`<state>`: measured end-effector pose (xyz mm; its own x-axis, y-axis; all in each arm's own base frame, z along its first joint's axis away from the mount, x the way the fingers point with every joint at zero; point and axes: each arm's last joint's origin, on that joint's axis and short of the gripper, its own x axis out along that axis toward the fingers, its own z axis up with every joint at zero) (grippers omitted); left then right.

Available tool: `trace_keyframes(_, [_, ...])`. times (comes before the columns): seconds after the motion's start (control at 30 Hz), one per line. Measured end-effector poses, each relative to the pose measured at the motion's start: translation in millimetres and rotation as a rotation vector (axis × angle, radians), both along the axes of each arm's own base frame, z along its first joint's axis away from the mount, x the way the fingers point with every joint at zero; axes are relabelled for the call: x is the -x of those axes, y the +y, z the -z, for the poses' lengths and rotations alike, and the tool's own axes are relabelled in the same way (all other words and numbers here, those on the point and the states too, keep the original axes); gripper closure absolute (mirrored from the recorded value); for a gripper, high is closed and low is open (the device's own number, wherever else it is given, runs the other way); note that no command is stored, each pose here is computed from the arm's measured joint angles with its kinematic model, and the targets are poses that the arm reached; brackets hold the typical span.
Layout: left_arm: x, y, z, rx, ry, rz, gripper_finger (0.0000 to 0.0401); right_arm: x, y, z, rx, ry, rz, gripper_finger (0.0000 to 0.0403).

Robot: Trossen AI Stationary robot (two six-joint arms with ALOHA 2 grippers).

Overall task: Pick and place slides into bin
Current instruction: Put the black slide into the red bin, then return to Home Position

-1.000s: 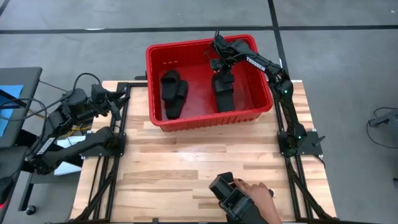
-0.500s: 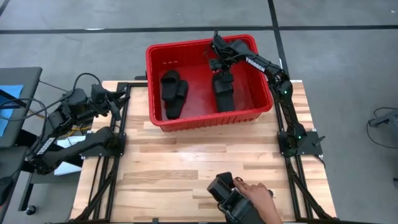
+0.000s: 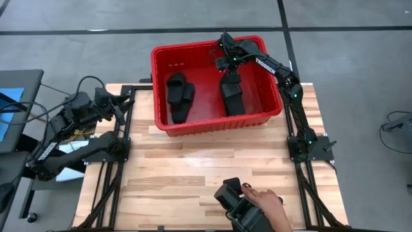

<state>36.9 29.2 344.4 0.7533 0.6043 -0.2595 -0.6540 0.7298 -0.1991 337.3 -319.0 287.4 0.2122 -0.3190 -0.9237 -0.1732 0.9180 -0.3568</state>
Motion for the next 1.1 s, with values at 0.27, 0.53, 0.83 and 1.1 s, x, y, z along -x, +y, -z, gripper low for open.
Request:
trace_keyframes(0.27, [0.2, -0.1, 0.8, 0.005, 0.007, 0.0, 0.0237, 1.5, 1.6, 0.8, -0.023, 0.01, 0.015, 0.0221])
trace_keyframes(0.53, [0.2, -0.1, 0.8, 0.004, 0.008, 0.001, 0.0237, -5.4, 8.3, 0.6, -0.015, 0.006, 0.013, 0.0198])
trace_keyframes(0.83, [0.1, -0.1, 0.8, -0.008, 0.017, 0.005, 0.0237, -10.7, 13.4, 0.0, 0.054, 0.056, 0.031, 0.0157])
trace_keyframes(1.1, [0.1, -0.1, 0.6, -0.016, 0.02, 0.007, 0.0237, -0.2, 23.1, -29.4, 0.085, 0.002, 0.04, 0.0158])
